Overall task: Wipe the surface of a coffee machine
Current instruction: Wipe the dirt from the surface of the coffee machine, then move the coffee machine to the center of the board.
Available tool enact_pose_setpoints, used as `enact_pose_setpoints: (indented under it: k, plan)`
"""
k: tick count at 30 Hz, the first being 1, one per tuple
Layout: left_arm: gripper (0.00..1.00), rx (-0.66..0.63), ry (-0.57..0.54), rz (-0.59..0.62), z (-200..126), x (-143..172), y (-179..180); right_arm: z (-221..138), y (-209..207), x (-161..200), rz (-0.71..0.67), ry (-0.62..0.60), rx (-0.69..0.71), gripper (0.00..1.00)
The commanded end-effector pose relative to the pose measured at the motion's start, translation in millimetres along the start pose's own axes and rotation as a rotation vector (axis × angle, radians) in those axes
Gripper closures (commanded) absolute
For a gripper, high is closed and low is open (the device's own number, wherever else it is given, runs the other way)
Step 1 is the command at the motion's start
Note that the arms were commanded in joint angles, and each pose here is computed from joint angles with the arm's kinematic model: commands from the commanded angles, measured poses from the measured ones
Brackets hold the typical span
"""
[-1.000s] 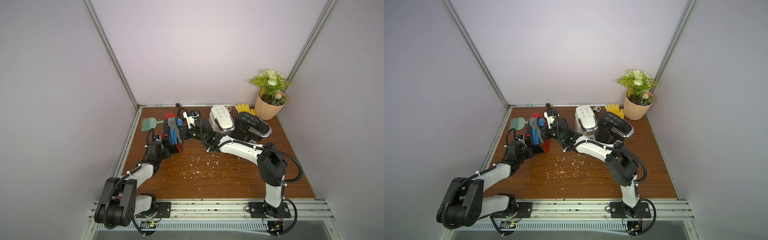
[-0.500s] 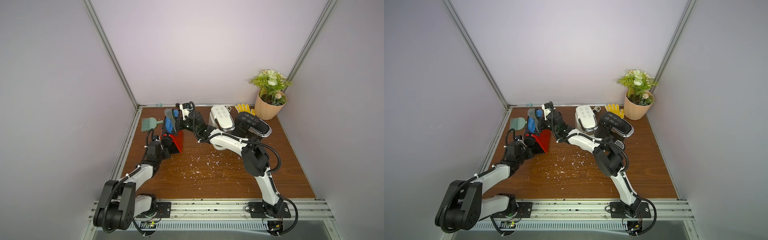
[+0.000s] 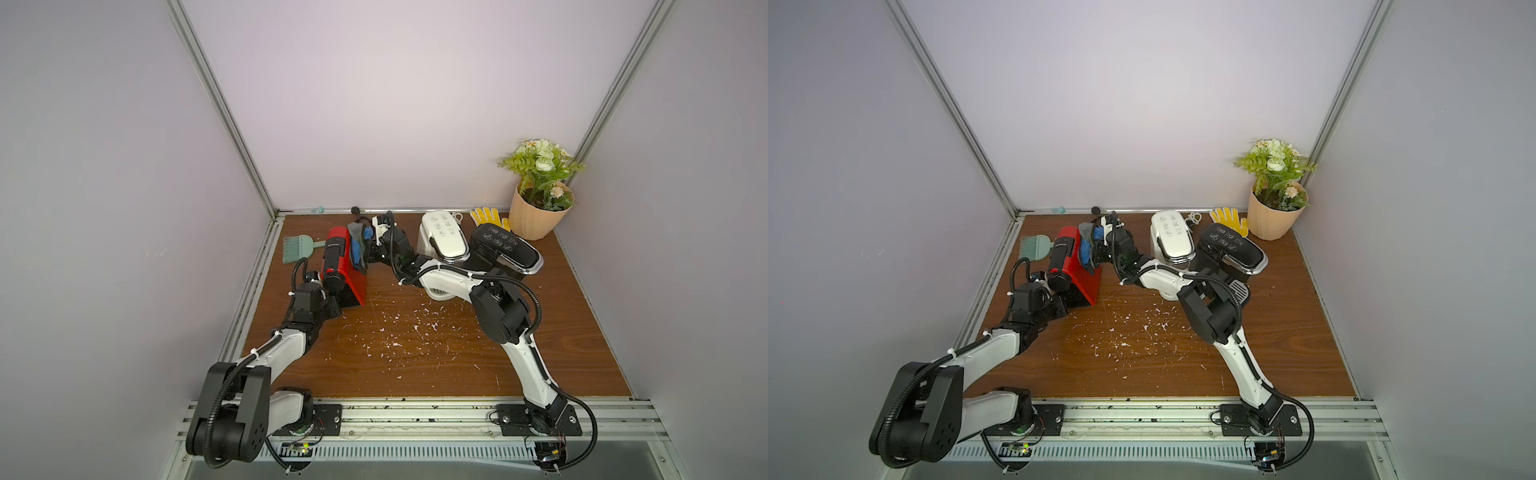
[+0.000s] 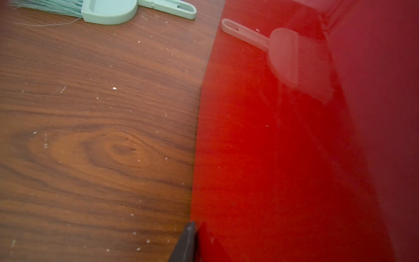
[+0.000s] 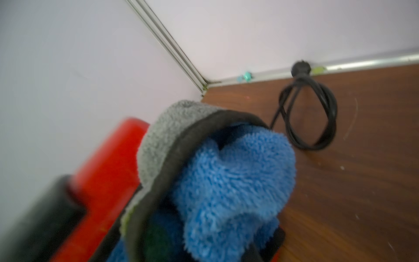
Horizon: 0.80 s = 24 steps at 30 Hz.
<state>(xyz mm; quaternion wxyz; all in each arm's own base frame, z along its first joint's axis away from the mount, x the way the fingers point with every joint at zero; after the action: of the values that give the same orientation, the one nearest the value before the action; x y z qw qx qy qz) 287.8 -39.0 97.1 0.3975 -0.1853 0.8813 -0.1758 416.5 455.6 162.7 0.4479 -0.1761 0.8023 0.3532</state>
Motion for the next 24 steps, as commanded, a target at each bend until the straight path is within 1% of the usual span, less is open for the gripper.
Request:
enact_pose_setpoints:
  k: [1,4,11,18,22,24]
  plan:
    - [1.0,0.1,0.17,-0.012,-4,32,-13,3,13,66,0.005,0.193,-0.059,0.94]
    - [1.0,0.107,0.172,-0.018,-2,32,-14,-7,18,75,0.009,0.209,-0.082,0.94]
    - [1.0,0.121,0.184,-0.017,4,37,-19,-55,54,77,0.023,0.192,-0.188,0.94]
    - [1.0,0.131,0.202,0.004,8,47,-31,-102,90,44,0.021,0.113,-0.268,0.94]
    - [1.0,0.144,0.211,0.028,10,53,-44,-124,106,13,0.022,0.042,-0.309,0.94]
    - [1.0,0.149,0.22,0.041,11,58,-51,-132,110,-1,0.01,0.008,-0.306,0.94]
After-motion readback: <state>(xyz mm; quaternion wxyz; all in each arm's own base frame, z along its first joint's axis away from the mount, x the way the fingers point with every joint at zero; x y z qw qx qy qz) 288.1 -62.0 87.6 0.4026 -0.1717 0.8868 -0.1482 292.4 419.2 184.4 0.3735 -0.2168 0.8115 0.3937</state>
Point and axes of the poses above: each gripper's point midway between its finger pads, its own z axis out along the fingers, its own y axis along the line the jaws close on, x = y × z, the point moved 5 cm from there along -z, back along the fingers, and after that the axes turned 10 degrees about -z, right-handed, at the moved point
